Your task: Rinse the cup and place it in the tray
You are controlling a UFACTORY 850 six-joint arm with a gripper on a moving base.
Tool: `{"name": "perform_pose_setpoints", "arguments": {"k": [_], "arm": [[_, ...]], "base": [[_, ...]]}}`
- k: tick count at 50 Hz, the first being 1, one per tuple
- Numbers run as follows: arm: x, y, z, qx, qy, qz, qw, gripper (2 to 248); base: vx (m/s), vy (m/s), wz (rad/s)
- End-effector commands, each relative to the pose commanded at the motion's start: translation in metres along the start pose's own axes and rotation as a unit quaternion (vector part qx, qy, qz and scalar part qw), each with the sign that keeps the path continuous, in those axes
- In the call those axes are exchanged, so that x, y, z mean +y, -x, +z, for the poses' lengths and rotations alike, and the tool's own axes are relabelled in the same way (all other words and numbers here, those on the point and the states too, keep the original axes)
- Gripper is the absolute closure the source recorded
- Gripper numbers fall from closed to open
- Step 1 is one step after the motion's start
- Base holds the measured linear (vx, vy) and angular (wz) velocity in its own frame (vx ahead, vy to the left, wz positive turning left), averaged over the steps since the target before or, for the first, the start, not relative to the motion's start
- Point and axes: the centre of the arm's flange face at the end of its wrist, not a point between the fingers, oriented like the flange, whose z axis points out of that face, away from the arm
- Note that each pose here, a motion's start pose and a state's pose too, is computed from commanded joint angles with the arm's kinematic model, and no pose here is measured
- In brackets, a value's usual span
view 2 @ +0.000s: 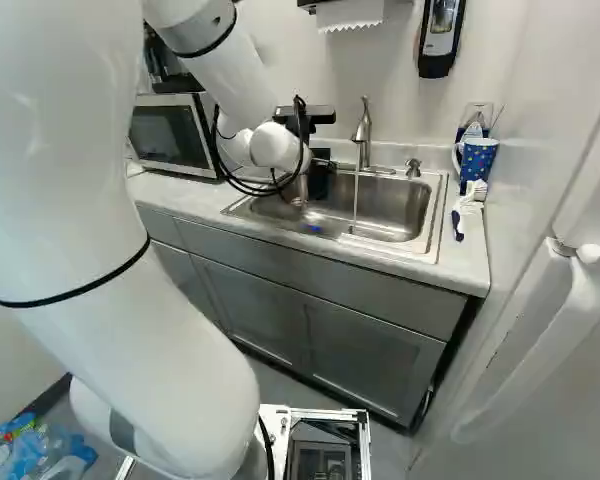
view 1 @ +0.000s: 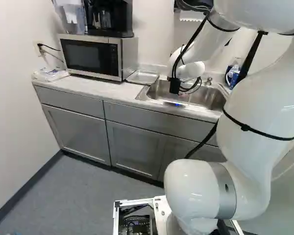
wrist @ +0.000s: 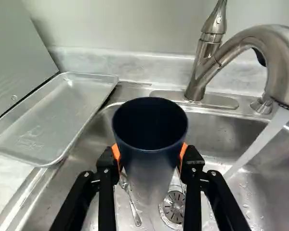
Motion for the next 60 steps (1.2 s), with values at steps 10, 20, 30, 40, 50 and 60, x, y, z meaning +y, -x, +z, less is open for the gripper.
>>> {"name": "perform_pose_setpoints", "arguments": {"k": [10,20,30,40,50,60], "arm": [[0.0,-0.002,0.001,0.014,0.0,0.0,0.9999,124],[0.0,-0.005,0.001,0.03,0.0,0.0,0.9995,124],[0.0,-0.005,0.002,0.04,0.0,0.0,0.9992,124],[0.0,0.002,0.008,0.037,0.0,0.0,0.9993,124],[0.0,0.01,0.014,0.033,0.0,0.0,0.9994,124],[0.0,0.017,0.021,0.029,0.0,0.0,0.9996,124]], "base": [[0.0,0.0,0.0],[0.0,0.0,0.0],[0.0,0.0,0.0],[0.0,0.0,0.0],[0.0,0.0,0.0],[0.0,0.0,0.0]]}}
